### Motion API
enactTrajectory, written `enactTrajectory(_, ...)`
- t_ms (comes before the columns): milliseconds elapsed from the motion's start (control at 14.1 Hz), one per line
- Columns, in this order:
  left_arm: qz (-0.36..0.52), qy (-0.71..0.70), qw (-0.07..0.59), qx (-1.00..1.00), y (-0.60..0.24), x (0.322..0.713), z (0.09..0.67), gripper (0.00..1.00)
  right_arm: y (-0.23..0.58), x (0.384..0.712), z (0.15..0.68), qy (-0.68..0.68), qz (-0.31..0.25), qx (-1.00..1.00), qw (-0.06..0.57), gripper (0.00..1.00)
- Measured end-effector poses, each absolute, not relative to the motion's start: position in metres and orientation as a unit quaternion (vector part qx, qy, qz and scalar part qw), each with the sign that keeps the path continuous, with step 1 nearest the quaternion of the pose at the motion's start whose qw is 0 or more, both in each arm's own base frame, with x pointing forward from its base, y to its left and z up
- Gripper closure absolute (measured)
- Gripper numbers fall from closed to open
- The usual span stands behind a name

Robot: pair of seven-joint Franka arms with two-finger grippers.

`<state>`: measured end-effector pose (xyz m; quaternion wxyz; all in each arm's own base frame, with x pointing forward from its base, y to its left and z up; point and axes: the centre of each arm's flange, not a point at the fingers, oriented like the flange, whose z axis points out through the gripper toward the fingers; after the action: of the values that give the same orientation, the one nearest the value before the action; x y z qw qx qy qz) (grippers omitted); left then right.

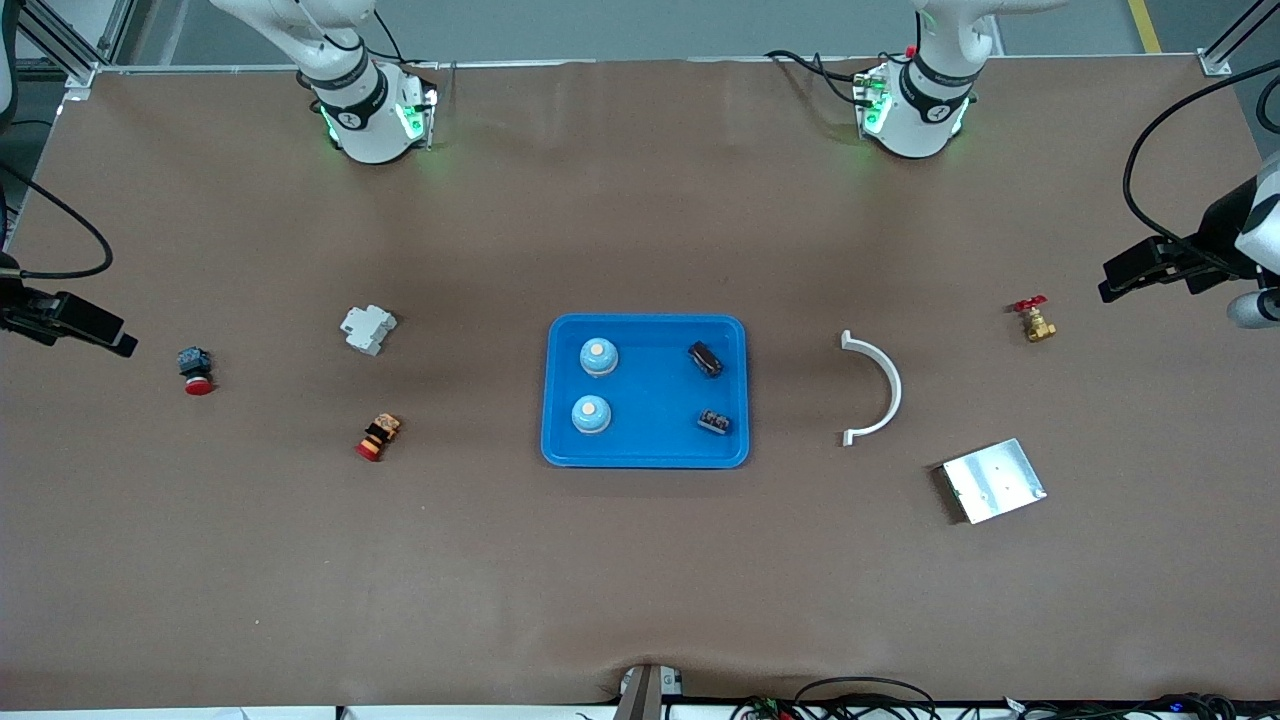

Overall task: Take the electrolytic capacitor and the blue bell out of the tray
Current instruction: 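Move the left gripper toward the tray while the right gripper follows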

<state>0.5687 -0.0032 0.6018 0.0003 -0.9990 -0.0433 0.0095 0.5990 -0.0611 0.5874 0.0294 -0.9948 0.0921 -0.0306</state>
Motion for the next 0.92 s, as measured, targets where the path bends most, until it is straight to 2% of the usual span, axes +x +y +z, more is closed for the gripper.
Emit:
enactTrajectory(636,-0.005,-0.038,0.0,-0.999,-0.009,0.571,0.608,0.0,-0.061,0.599,0.587,0.092,-0.03,-0.995,0.029,0.0)
enactTrajectory(919,-0.006,-0.008,-0.004,-1.0,-0.044,0.569,0.611,0.0,-0.075,0.598,0.589,0.103,-0.033,-0.994,0.029,0.0)
